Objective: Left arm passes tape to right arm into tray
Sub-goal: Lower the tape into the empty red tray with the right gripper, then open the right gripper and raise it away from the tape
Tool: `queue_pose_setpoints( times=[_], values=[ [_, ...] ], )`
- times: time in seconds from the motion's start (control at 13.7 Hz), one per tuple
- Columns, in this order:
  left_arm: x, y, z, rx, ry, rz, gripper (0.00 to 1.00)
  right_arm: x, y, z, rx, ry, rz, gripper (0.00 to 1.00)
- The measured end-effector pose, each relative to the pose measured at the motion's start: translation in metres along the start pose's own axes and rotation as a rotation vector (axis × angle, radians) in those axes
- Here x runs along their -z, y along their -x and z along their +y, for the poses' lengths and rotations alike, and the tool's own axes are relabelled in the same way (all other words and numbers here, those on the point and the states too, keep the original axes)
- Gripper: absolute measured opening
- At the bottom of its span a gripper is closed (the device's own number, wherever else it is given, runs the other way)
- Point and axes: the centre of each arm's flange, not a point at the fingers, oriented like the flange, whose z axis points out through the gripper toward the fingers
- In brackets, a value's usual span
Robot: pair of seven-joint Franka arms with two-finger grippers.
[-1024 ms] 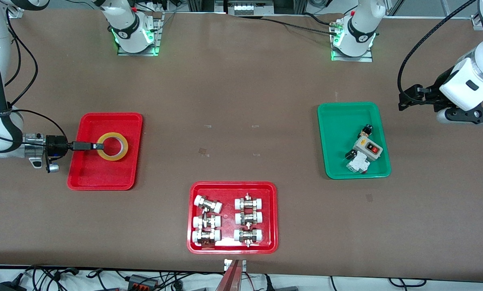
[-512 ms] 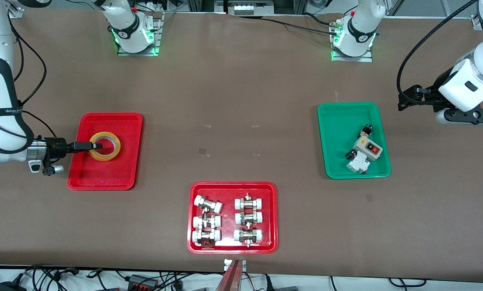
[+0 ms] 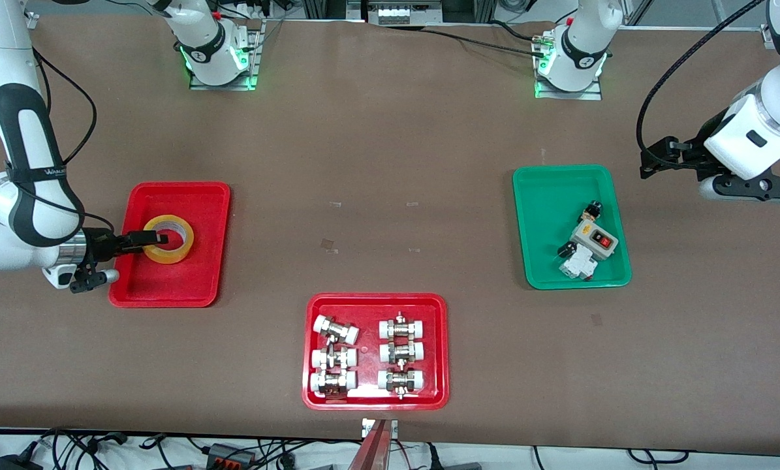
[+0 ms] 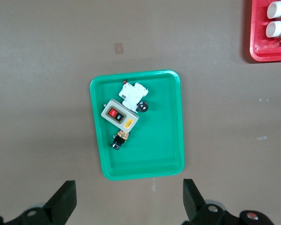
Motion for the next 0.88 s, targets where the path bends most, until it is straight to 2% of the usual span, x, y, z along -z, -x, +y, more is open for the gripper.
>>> queue_pose_setpoints(
  times=[0.22,0.51,0.66,0.88],
  values=[
    [0.0,0.0,0.002,-0.003,0.0,0.0,1.0,0.002,-0.007,-0.009,0.073,0.114,-0.028,1.0],
    [0.0,0.001,0.013,-0.024,0.0,0.0,1.0,0.004,-0.022,-0.042,0.147,0.177,-0.036,1.0],
    [0.0,0.001,0.013,-0.024,0.0,0.0,1.0,0.025,-0.028,-0.063,0.149,0.205,-0.001,1.0],
    [0.0,0.001,0.013,-0.024,0.0,0.0,1.0,0.077,-0.028,-0.092,0.062,0.279,0.074,1.0]
  ],
)
